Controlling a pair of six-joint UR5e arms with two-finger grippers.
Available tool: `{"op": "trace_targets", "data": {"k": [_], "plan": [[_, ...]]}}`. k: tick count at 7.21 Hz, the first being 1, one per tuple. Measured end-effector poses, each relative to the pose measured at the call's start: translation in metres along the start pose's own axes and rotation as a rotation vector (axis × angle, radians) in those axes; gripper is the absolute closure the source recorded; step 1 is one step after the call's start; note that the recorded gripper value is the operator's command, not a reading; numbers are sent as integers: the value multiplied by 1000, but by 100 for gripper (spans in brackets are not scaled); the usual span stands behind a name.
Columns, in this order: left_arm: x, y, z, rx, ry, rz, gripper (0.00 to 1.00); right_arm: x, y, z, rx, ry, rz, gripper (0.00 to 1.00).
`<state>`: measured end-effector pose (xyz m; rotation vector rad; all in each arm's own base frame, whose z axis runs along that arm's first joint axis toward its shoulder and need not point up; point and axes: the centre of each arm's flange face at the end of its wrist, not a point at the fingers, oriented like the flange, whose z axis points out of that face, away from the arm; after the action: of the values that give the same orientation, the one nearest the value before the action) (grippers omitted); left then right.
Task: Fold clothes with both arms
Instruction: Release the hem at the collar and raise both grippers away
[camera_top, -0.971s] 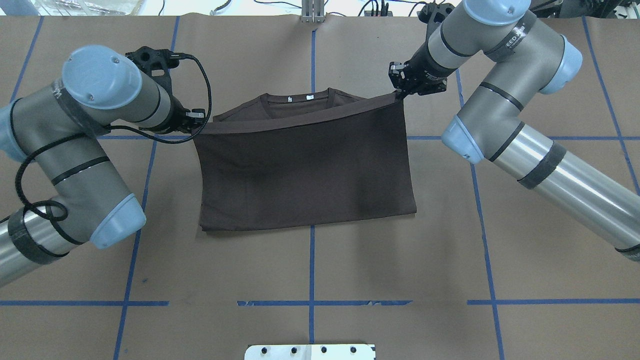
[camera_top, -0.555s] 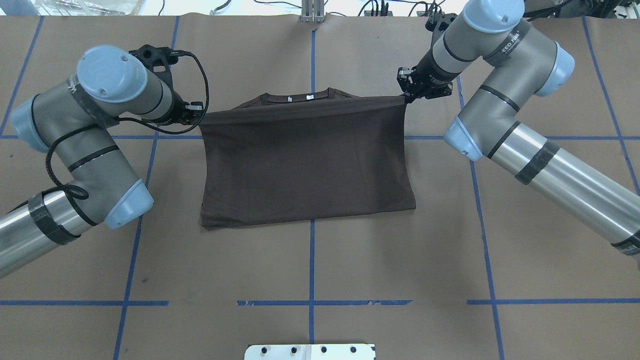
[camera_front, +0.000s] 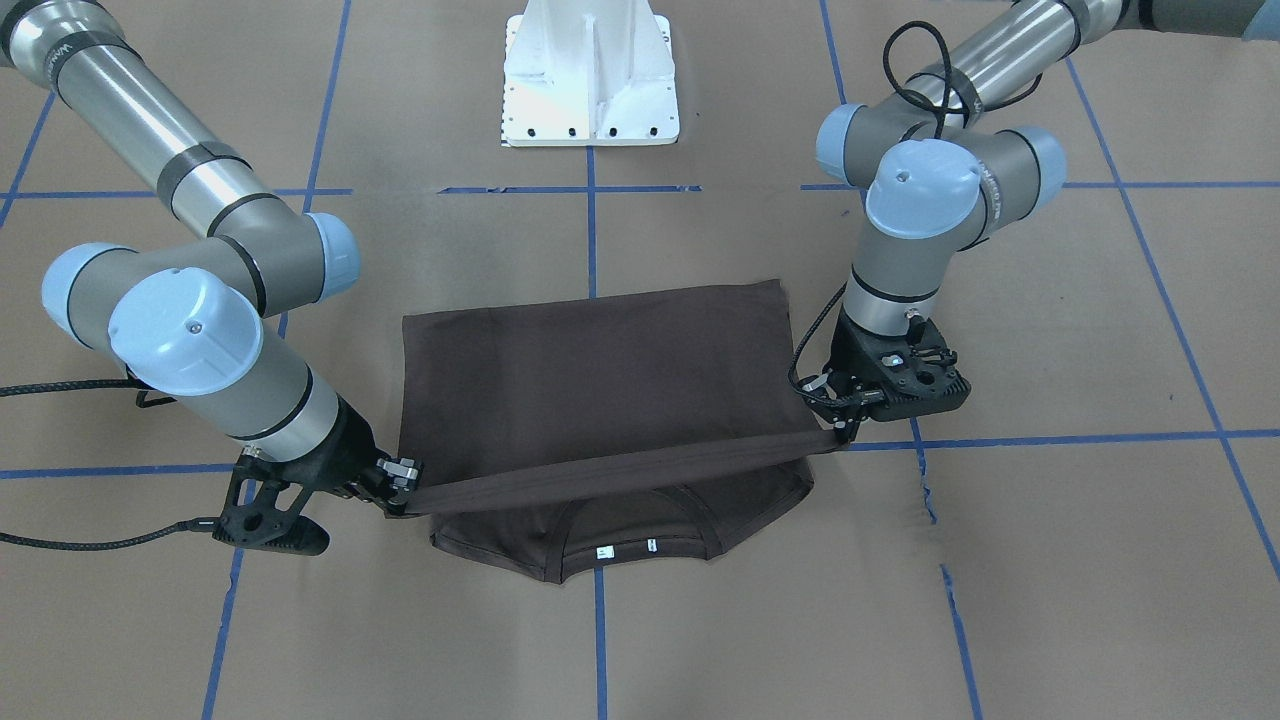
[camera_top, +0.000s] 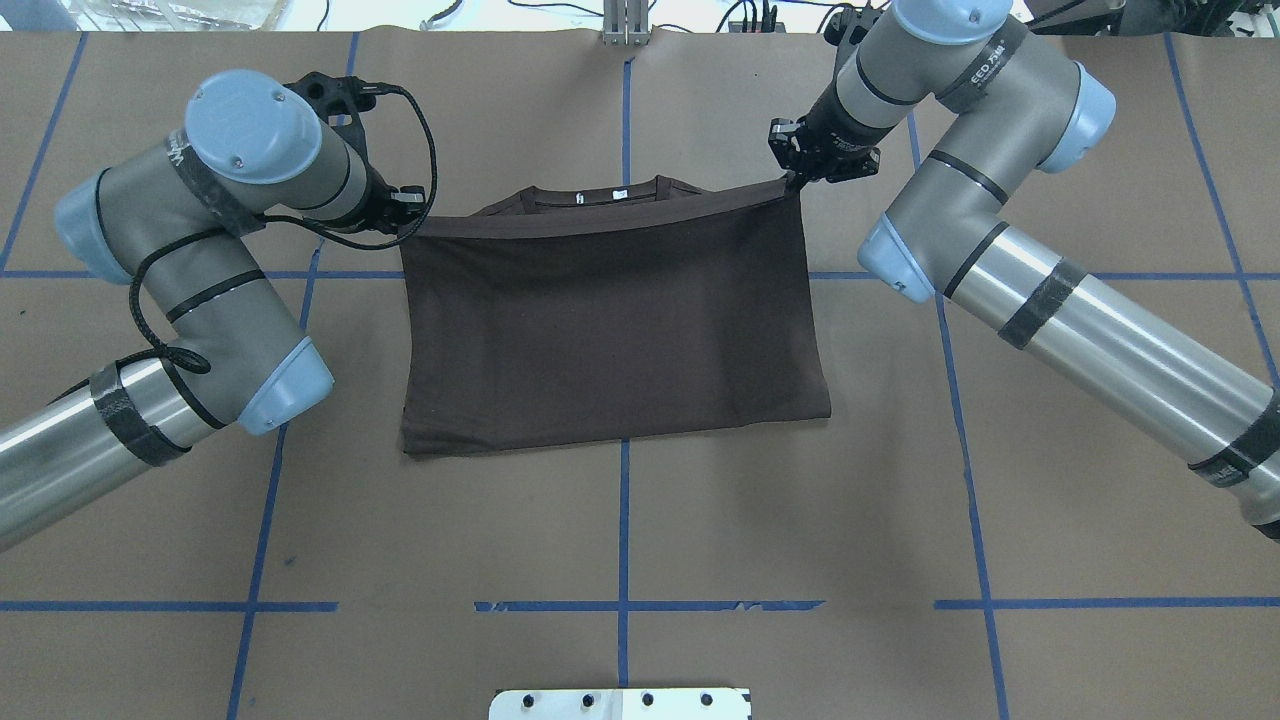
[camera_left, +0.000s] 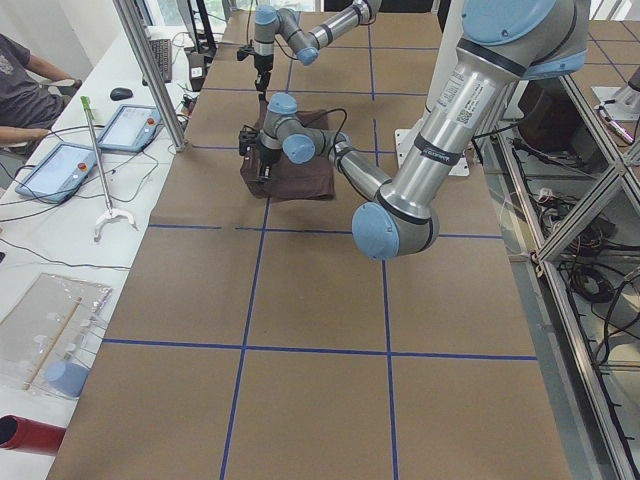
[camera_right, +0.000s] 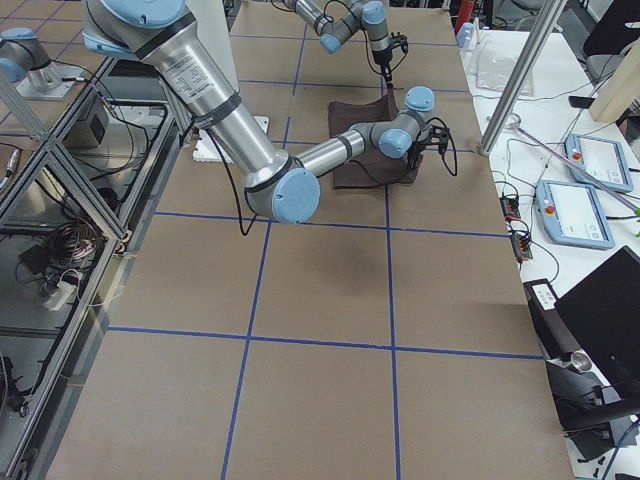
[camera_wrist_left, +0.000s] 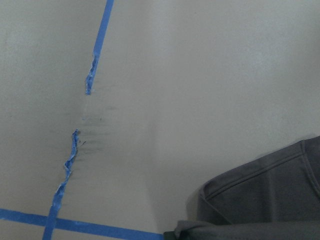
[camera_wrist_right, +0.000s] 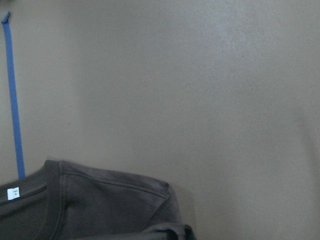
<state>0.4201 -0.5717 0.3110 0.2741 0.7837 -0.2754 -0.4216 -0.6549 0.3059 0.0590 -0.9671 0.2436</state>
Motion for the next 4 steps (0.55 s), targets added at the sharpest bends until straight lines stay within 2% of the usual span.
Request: {"op": "trace_targets", "data": {"k": [1,2,3,4], "plan": [[5,-2,-2,3,4,-3,80,-4,0,-1,4,-11,-9,100],[8,-4,-2,5,5,-7,29,-6,1,-2,8,-22,-17,24],[10,-5,0,5,3,-8,0,-7,1,-2,11,-29,-21,0],[13,-6,1,6,2,-7,0,-7,1,-3,12,-33,-23,0]]}}
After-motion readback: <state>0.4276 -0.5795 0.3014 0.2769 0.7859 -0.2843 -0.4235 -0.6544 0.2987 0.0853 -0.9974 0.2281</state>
